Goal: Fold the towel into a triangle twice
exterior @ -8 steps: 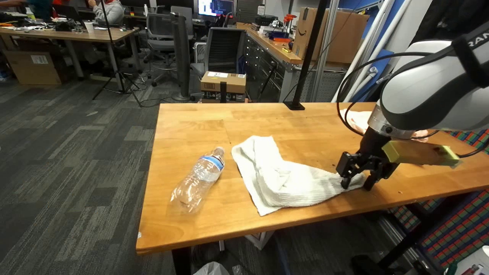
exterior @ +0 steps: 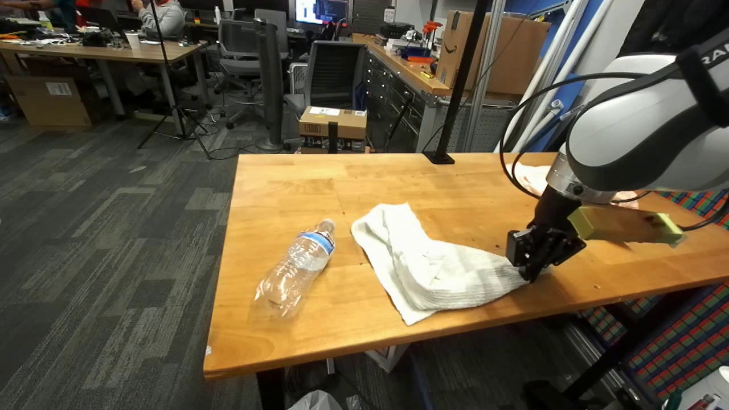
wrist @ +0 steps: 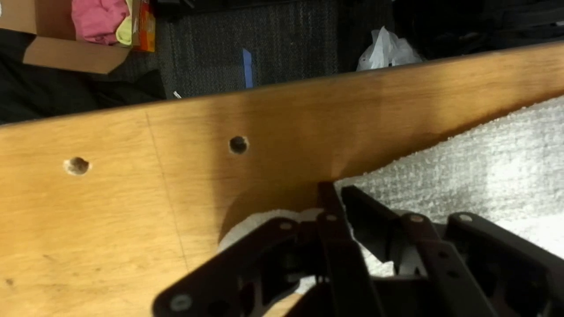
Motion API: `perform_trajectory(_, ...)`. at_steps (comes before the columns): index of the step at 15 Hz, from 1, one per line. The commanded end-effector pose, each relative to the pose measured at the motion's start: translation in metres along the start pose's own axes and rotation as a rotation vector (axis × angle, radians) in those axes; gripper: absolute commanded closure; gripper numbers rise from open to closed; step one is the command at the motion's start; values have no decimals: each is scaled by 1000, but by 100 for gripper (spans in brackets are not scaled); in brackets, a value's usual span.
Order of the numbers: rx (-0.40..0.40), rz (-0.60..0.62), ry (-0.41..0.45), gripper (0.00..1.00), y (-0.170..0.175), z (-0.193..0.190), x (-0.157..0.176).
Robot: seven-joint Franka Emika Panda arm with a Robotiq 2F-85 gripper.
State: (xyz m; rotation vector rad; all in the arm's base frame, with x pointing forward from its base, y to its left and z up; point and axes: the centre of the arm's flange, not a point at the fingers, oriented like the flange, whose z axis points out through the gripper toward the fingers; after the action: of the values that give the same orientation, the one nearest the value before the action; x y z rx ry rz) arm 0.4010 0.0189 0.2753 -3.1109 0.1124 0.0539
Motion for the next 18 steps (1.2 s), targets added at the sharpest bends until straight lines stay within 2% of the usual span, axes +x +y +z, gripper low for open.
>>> perform_trajectory(1,-24,-29,26,93,-9,-7,1)
perform_trajectory(7,-139,-133,96,93,-52,-43,17)
perform_trajectory(12,-242,-231,131,93,-111,-64,31)
perform_trajectory(18,-301,-289,117,93,-195,-69,31)
